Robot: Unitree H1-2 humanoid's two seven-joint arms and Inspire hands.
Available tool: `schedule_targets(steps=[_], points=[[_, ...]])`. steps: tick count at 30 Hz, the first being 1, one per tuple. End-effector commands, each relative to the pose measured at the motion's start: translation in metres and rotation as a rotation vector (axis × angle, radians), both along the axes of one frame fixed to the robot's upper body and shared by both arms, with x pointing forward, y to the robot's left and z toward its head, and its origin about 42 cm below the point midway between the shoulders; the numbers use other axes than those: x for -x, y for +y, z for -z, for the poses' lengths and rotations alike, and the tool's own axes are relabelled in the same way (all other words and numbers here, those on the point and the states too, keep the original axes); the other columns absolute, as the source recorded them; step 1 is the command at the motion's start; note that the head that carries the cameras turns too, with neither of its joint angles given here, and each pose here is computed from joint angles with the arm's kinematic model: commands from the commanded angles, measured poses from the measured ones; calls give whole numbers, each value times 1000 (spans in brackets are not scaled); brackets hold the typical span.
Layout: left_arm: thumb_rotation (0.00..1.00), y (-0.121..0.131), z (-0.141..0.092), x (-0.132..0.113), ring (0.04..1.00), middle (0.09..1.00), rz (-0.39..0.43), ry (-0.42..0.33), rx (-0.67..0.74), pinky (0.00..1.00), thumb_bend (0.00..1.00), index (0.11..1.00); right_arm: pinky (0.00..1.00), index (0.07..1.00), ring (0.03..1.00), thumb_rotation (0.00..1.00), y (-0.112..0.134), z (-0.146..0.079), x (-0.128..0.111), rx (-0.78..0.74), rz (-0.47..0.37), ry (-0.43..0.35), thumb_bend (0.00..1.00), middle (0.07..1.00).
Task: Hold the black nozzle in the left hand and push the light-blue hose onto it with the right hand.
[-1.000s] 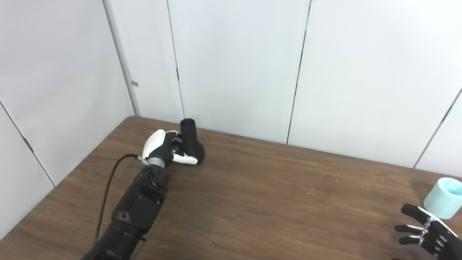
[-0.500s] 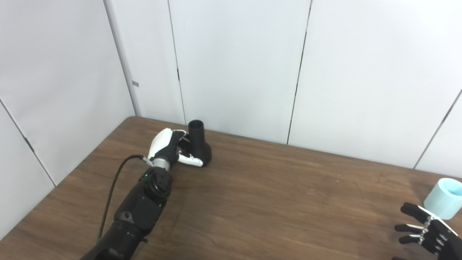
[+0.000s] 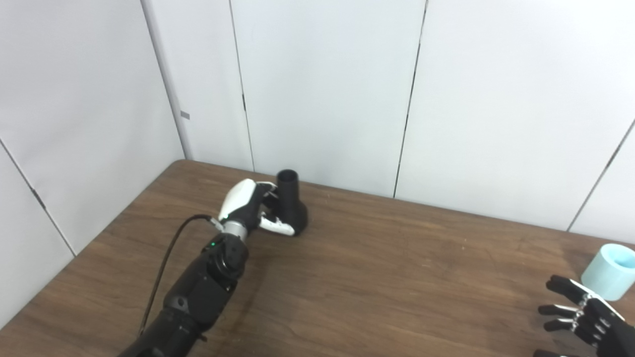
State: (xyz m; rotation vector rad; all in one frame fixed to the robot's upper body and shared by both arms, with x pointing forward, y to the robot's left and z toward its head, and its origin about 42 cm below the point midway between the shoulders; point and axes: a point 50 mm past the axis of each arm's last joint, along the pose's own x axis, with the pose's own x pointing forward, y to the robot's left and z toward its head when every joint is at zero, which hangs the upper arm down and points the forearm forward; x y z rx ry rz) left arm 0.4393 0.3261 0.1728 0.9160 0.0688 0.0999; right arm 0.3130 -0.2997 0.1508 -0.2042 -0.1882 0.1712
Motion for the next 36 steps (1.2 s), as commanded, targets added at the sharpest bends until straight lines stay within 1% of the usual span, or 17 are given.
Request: schedule_targets(steps=[1,5,7,10,12,14,18,21,24,28,33,36], points=[[0,-22,12,7,656,466,101,42,6,1000,525,503,557,807,659,142,4,-23,-9,-8,-3,-63,801,825],[0,-36,9,12,620,458,185,13,10,1000,524,505,592,803,659,175,8,-28,-8,-13,30,-11,820,820],[0,-44,10,14,621,452,227,6,5,1000,524,508,596,799,656,185,11,-30,-9,-20,38,-4,827,818],[0,-60,16,19,624,447,297,15,-10,1000,523,511,595,803,660,171,13,-28,-11,-19,32,-39,807,823],[0,-63,17,21,628,445,315,19,-13,1000,523,514,595,805,660,171,15,-29,-11,-14,31,-51,798,823],[0,-71,19,24,628,447,351,28,-12,1000,523,514,597,806,661,181,17,-30,-11,-3,31,-64,788,823],[0,-89,12,33,632,456,442,21,-9,1000,523,507,595,809,663,194,24,-35,-11,10,31,-79,767,826],[0,-95,8,36,633,464,476,14,-7,1000,524,501,587,809,660,192,28,-38,-11,12,32,-85,754,826],[0,-108,3,40,630,472,536,2,3,1000,525,495,570,814,659,170,32,-41,-12,-2,29,-97,733,829],[0,-125,1,45,628,482,605,1,24,1000,524,488,564,814,654,168,35,-44,-13,-5,29,-106,725,822],[0,-139,8,50,628,499,650,6,22,1000,523,478,546,811,654,171,38,-47,-11,-1,38,-108,715,820],[0,-147,14,53,627,502,671,13,5,1000,523,476,541,810,656,182,39,-49,-11,2,38,-105,691,821]])
